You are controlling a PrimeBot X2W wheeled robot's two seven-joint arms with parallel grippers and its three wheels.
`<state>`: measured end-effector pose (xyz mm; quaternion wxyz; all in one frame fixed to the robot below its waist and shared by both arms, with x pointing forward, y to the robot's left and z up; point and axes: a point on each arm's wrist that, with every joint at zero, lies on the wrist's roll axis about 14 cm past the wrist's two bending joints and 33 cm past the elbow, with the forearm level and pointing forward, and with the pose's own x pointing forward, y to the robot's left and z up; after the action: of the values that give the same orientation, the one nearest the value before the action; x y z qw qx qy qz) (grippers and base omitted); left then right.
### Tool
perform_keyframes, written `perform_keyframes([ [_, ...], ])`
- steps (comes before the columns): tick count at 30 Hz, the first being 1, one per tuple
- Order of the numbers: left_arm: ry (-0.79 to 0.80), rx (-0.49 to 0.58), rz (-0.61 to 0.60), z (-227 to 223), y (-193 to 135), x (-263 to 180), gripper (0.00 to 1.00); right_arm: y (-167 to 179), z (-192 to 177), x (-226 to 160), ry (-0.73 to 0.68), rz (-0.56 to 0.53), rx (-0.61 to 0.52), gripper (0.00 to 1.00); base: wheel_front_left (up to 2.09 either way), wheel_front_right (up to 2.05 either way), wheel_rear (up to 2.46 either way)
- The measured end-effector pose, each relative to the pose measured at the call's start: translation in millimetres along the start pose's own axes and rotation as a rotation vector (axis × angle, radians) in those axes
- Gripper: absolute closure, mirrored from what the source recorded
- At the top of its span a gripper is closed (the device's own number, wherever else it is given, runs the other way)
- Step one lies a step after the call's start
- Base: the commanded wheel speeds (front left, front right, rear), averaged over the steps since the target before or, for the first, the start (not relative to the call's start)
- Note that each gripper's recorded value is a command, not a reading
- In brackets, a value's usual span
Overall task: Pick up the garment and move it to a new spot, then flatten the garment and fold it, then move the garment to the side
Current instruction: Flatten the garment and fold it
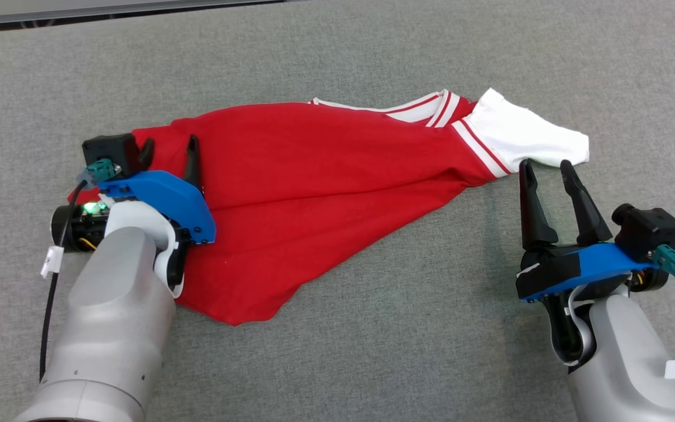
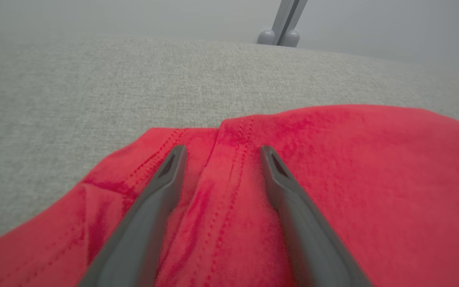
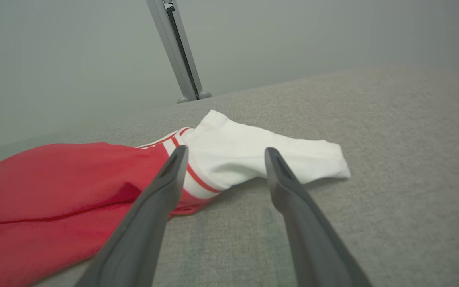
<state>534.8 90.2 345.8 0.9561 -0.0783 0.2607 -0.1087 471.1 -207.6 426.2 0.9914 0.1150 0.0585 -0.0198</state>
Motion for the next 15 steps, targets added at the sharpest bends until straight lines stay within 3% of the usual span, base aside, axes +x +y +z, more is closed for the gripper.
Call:
perform_keyframes([
  [1, 0.001, 0.002, -0.002, -0.9, -0.9, -1.2, 0.52, 1.7, -0.2, 0.2, 0.001, 0.004, 0.001, 0.0, 0.0, 0.0, 0.0],
  [2, 0.001, 0.002, -0.007, -1.3, -2.4, -2.7, 0.71, 3.4, -0.1, 0.3, 0.001, 0.008, 0.003, 0.0, 0.0, 0.0, 0.0],
  [3, -0.003, 0.007, -0.011, -0.9, -3.0, -4.2, 1.0, 5.0, 0.0, 0.5, 0.001, 0.012, 0.004, 0.0, 0.0, 0.0, 0.0],
  [15, -0.201, 0.063, -0.049, 52.1, -14.8, -49.9, 1.0, 30.0, 21.2, -10.9, -0.045, 0.064, 0.029, 0.0, 0.0, 0.0, 0.0],
])
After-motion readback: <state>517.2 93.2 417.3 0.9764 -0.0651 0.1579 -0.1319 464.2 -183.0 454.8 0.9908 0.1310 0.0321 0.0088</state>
